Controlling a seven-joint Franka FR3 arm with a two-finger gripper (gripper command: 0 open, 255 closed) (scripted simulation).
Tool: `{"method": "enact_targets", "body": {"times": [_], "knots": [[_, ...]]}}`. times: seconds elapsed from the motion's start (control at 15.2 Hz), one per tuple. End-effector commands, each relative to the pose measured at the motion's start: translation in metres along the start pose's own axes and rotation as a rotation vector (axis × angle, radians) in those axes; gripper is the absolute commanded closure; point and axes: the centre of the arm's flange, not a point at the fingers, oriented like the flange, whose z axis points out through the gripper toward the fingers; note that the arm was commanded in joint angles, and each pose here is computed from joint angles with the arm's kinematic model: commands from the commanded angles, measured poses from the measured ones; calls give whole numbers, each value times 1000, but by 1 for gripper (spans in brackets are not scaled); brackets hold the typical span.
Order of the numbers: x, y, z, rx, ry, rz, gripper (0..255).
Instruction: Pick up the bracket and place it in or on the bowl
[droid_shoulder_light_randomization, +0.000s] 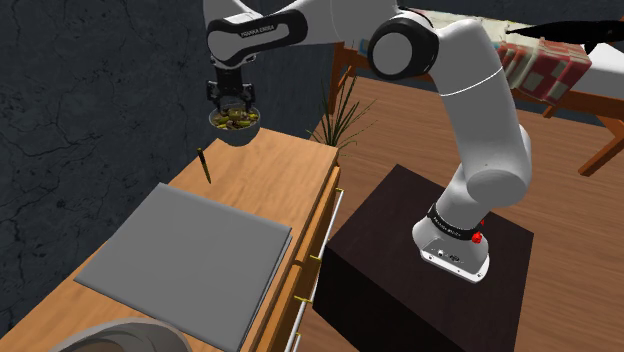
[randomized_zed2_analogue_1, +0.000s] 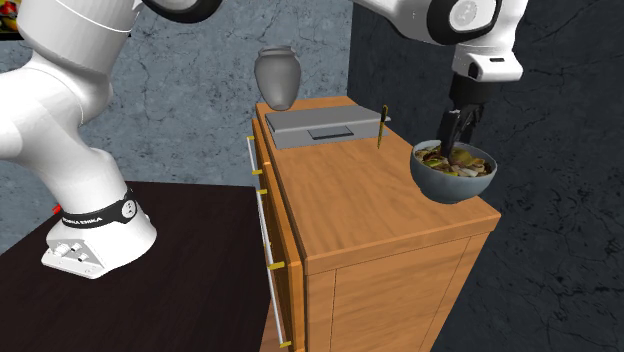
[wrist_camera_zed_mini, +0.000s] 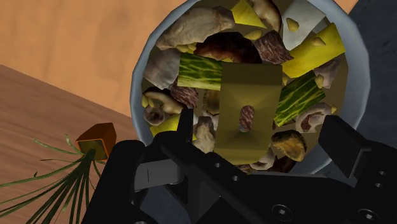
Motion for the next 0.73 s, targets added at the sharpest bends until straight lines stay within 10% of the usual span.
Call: {"method": "enact_targets", "body": {"times": [0.0, 0.66], "knots": [[0, 1, -20, 0, 0, 0, 0], [0, 1, -44, 0, 0, 0, 0]]}}
